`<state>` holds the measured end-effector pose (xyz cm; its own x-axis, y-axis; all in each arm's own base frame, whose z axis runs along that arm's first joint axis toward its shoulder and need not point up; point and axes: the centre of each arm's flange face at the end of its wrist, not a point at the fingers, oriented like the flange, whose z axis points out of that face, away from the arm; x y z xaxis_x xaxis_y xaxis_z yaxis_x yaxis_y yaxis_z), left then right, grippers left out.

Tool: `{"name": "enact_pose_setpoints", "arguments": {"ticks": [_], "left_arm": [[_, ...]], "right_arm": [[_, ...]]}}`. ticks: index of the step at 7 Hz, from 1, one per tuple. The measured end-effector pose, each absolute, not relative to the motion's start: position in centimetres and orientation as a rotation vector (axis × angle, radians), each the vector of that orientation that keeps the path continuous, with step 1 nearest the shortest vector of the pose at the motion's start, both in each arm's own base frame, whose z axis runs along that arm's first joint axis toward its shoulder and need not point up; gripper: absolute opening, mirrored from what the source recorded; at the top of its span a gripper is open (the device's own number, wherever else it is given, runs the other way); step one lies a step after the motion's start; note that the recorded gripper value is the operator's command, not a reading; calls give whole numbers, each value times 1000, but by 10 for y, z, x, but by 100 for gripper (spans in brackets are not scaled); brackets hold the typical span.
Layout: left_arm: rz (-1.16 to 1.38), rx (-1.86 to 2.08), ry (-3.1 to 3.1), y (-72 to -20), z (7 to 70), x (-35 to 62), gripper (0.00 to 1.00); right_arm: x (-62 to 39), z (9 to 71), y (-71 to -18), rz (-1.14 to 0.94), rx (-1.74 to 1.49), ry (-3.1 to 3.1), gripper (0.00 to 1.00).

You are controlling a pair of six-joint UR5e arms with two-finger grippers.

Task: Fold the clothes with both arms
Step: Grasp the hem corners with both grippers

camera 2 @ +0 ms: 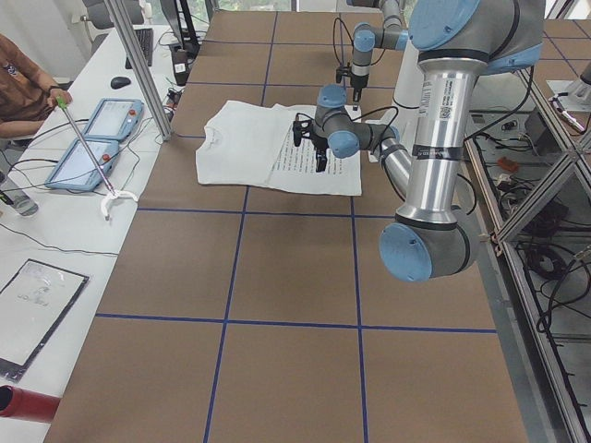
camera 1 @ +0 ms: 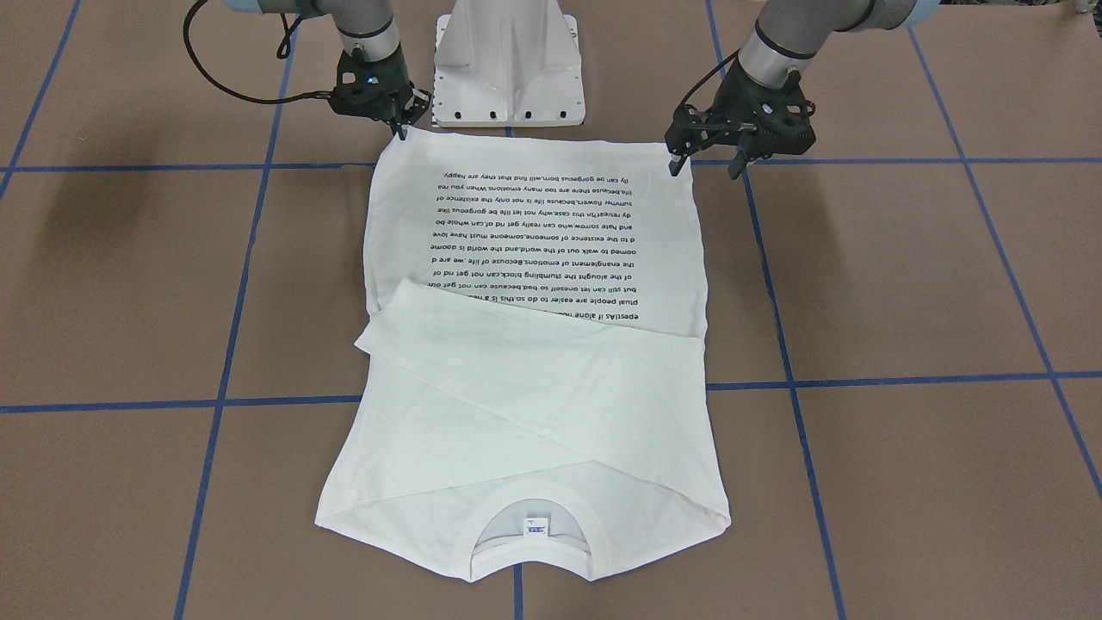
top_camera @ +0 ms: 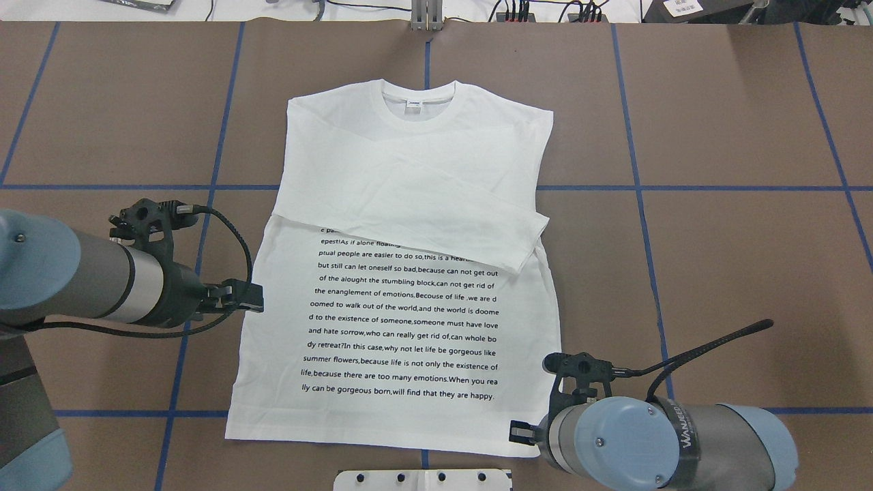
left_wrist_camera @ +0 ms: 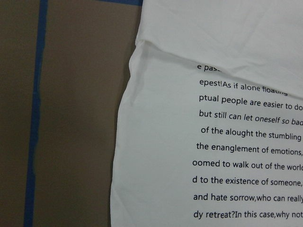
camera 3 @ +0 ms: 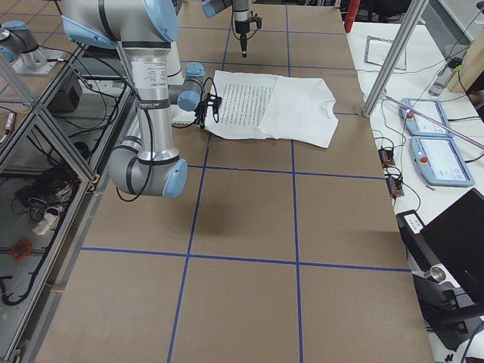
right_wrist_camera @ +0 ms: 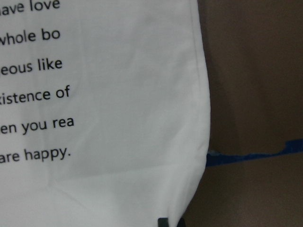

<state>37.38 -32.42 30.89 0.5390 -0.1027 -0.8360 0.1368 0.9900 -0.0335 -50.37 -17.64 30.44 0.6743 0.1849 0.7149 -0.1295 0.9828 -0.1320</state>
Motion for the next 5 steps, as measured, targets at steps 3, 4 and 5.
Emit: {"name": "enact_pose_setpoints", "arguments": {"ticks": [3,4,5], "left_arm": [[-203,-64,909,-251,341,430,95],[-204,-79,879,-237,353,441,91],[-203,-87,854,-231,364,448,87]], "right_arm": [[-493,291,-184,203,-51,-844,0],[-492,290,-186,207,-47,-846,0],[-491,289,-188,210,-46,-850,0]]}}
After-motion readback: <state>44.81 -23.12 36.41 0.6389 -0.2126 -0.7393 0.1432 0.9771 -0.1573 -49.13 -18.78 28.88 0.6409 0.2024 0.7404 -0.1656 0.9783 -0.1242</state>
